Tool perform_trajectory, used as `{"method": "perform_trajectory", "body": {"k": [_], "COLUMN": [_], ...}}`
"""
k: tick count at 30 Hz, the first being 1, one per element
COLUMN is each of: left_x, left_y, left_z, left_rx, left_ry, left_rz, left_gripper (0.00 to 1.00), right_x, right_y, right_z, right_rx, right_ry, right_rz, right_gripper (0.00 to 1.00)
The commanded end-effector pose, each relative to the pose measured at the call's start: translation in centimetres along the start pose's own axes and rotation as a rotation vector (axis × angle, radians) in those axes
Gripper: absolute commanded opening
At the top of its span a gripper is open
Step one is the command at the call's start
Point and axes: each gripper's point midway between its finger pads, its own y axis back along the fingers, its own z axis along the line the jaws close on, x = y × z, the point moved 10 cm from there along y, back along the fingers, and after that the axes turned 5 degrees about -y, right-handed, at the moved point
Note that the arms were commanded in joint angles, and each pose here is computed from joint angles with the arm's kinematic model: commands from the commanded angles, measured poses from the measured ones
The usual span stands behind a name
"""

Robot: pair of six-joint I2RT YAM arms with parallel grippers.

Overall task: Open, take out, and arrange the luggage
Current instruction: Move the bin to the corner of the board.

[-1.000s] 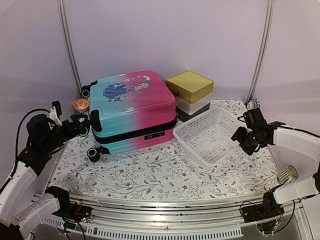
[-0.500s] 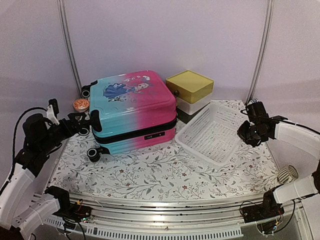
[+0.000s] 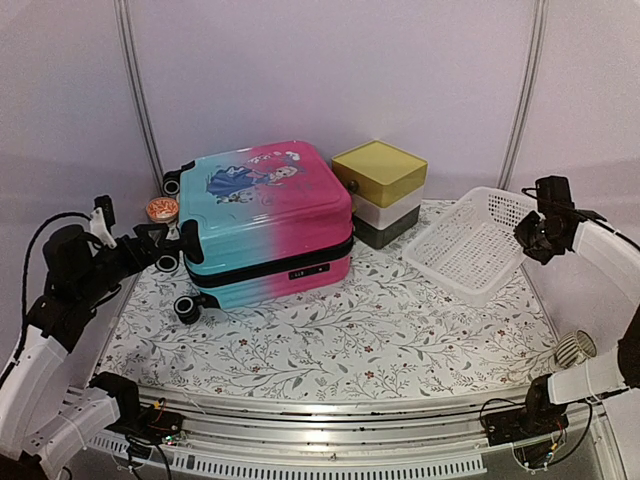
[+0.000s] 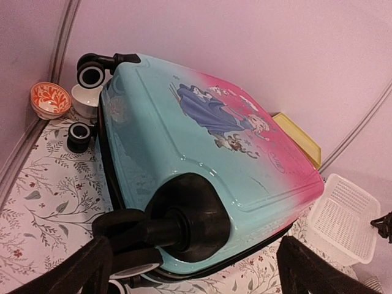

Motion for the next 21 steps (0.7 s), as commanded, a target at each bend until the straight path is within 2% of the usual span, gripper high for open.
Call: {"method": "perform_trajectory", "body": {"k": [1, 2, 5, 6, 7, 8, 13, 16, 21], "left_x": [-0.5, -0.4, -0.6, -0.9, -1.1, -1.3, -2.0, -1.8, -0.3], "left_y": [0.0, -0.2, -0.7, -0.8, -1.0, -1.3, -3.2, -4.4, -7.1], "left_z": [-0.3, -0.3, -0.4, -0.4, -0.5, -0.6, -0.4, -0.5, -0.4], "left_rx": [-0.006, 0.002, -0.008, -0.019, -0.026, -0.023, -0.04, 0.011, 0.114], "left_ry": [-0.02, -0.023, -0.041, -0.058, -0.067, -0.082, -0.128, -0.156, -0.189], "left_rz": [0.016, 0.03, 0.089, 0.103, 0.117, 0.132, 0.237, 0.295, 0.465], "left_gripper": [0.98, 0.98, 0.98, 0.98, 0.98, 0.98, 0.98, 0.98, 0.98], "right_x": [-3.6, -4.0, -4.1, -4.1, -3.8, -3.4, -2.0, -1.0, 0.9], "right_y": [-2.1, -2.8, -5.2, -5.6, -5.9, -6.1, -4.9, -3.2, 0.8], "right_z": [2.8, 3.2, 4.6, 5.0, 4.9, 4.5, 3.0, 3.0, 3.9], "right_rx": [-0.099, -0.104, -0.118, -0.132, -0.133, -0.124, -0.182, -0.325, -0.624], "right_ry": [-0.026, -0.019, 0.037, 0.071, 0.09, 0.098, 0.17, 0.266, 0.405], "right_rz": [-0.012, -0.016, 0.033, 0.056, 0.074, 0.086, 0.099, 0.148, 0.226], "right_gripper": [0.05, 0.09, 0.45, 0.63, 0.74, 0.98, 0.99, 0.99, 0.99]}}
